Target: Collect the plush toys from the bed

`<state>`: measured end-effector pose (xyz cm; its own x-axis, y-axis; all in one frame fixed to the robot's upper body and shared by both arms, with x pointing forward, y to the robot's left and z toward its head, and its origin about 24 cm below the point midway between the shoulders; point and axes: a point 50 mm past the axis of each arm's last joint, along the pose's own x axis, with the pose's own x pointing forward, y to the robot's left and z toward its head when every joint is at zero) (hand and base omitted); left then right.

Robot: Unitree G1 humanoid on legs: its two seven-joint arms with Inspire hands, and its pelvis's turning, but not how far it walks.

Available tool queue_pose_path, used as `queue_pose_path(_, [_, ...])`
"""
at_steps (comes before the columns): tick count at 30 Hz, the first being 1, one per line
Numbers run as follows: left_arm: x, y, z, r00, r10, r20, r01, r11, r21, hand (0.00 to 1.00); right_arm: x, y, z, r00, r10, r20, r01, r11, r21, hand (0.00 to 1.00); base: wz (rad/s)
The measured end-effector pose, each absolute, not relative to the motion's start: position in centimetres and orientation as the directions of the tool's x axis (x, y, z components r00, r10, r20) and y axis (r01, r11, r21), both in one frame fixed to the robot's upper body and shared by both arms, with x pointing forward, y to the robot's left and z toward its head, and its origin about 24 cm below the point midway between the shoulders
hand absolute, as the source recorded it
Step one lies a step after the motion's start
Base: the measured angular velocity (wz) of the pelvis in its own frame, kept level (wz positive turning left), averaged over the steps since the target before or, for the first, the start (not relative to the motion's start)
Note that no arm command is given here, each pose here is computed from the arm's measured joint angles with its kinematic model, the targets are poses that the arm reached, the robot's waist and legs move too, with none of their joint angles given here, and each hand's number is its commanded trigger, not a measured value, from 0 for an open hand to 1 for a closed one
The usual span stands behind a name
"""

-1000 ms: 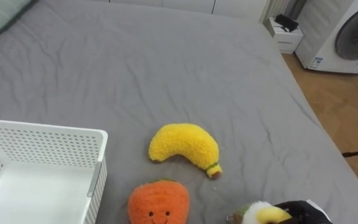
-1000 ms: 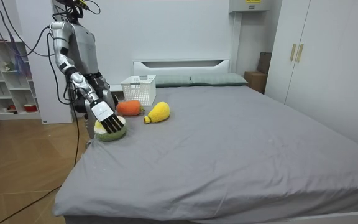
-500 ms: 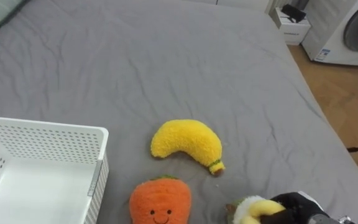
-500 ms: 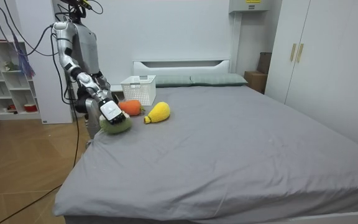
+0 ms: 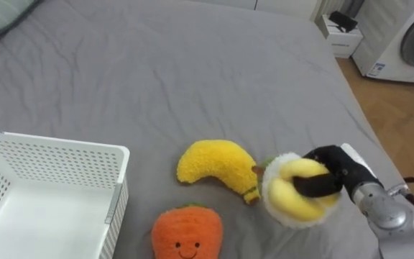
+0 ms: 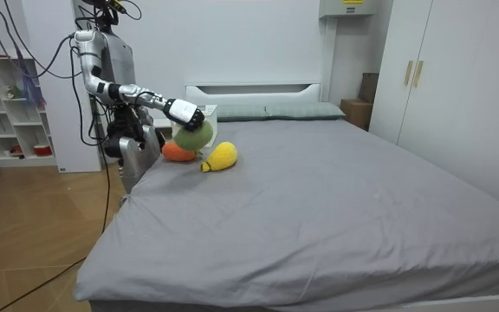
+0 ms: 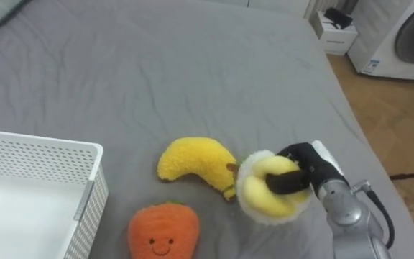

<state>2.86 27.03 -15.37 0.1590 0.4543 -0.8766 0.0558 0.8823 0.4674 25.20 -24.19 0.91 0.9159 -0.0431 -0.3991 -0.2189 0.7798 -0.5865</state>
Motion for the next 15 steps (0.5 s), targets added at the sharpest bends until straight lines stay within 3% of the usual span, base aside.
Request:
queue_pose_path(8, [3.6,26.7,-15.3,0.188,0.452,-0.872,0.053,0.882,0.468,0.00,28.8,-21.7,6.4,0.979,0.043,-0.200,-0.162,0.759,-0.631,1.00,0.00])
queue_pose_path(15, [5.5,26.0,-15.3,0.251,0.431,-0.867,0.066,0.886,0.459,0.00,30.6,-18.1,8.3,0.967,0.191,-0.169,-0.255,0.715,-0.651,1.00,0.10])
